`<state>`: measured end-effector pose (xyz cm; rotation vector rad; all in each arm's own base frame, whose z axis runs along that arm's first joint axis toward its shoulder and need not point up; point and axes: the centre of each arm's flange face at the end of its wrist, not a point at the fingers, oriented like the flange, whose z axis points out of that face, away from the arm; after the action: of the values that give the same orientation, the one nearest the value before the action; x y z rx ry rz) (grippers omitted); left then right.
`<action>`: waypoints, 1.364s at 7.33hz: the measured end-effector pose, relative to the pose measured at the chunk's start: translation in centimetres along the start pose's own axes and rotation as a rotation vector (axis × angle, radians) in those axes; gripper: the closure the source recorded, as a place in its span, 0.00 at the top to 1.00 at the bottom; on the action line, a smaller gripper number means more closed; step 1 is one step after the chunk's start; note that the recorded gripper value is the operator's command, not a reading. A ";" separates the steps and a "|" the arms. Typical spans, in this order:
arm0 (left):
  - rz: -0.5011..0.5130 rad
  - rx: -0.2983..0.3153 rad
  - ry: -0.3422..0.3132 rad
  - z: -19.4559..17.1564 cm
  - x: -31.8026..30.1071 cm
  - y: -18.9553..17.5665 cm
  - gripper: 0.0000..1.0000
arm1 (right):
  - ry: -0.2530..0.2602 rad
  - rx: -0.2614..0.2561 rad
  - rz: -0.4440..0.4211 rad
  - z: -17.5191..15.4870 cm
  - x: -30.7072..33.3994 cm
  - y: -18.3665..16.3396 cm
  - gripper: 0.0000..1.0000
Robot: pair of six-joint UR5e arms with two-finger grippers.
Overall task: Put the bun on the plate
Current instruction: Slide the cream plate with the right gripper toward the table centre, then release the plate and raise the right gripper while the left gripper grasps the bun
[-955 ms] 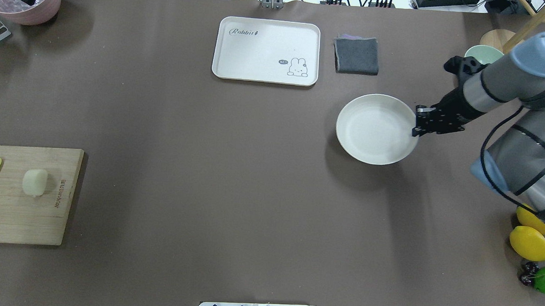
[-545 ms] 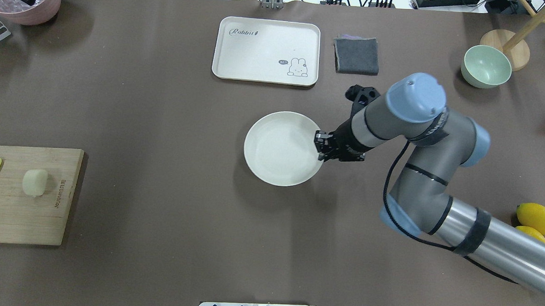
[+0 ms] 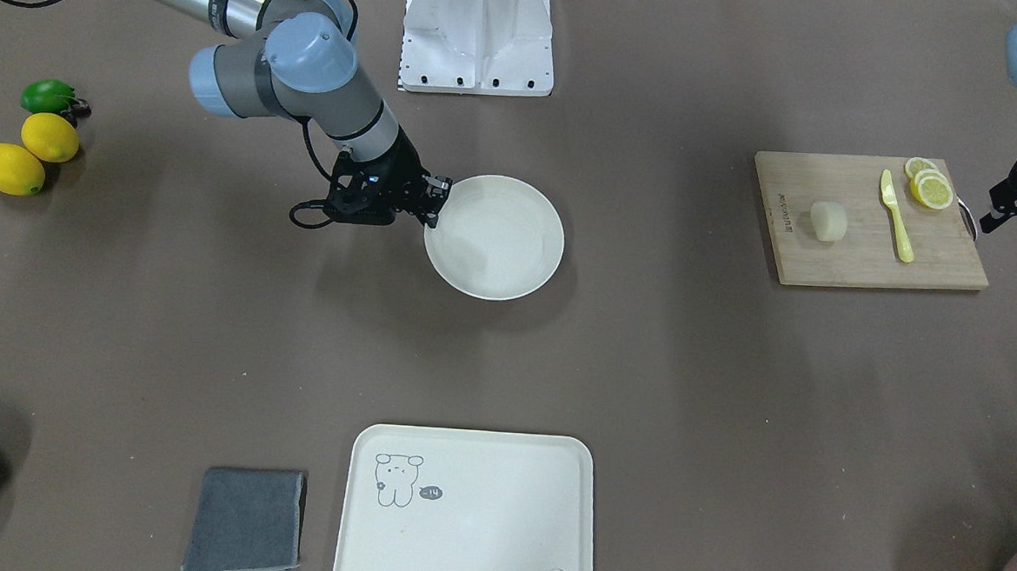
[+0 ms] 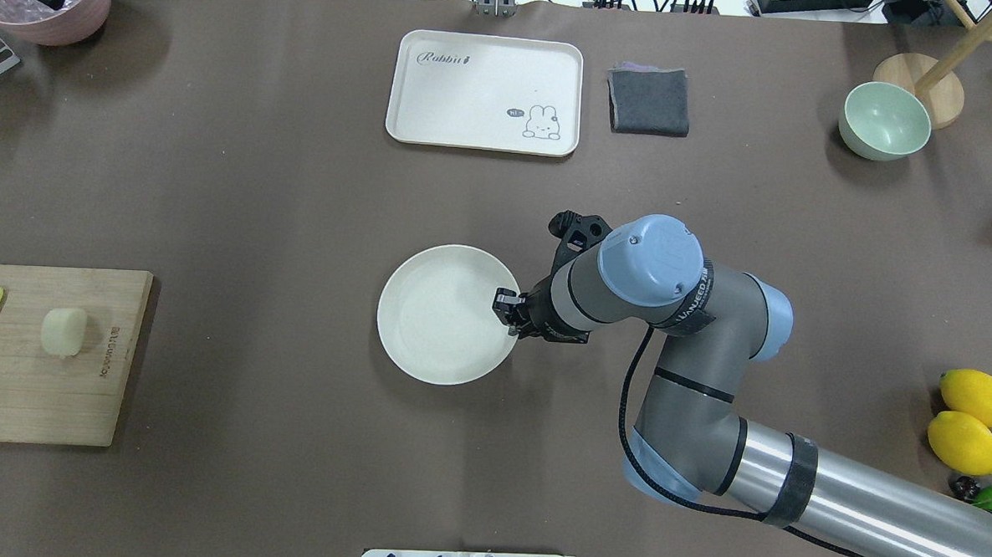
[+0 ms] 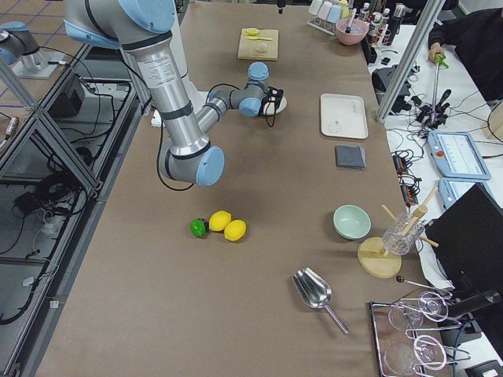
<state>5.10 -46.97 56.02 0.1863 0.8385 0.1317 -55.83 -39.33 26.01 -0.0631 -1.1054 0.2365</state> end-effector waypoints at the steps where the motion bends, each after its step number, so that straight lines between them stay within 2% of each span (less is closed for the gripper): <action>1: -0.001 0.000 0.001 0.0 0.1 0.0 0.98 | 0.002 0.001 0.000 0.2 0.0 0.2 1.00; 2: -0.005 -0.001 0.003 0.0 0.1 0.1 0.98 | -0.001 0.010 0.003 -0.1 0.0 0.0 1.00; 3: -0.057 0.000 0.007 0.0 0.5 -0.1 0.98 | -0.007 0.028 0.009 -1.3 0.2 -1.2 1.00; 5: -0.199 -0.005 0.042 1.5 4.6 -0.2 0.98 | 0.002 0.055 0.019 -5.6 4.1 -6.2 1.00; 7: -0.228 -0.028 0.069 5.7 9.3 2.3 0.97 | 0.038 0.047 -0.027 -9.8 10.8 -11.2 1.00; 10: -0.231 -0.057 0.079 12.2 11.0 8.0 0.95 | 0.112 0.026 -0.137 -13.7 19.8 -17.2 1.00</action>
<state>21.20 -38.42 57.71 0.0299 0.9279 -0.0546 -32.46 -50.82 40.13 0.0221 -0.9902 0.1231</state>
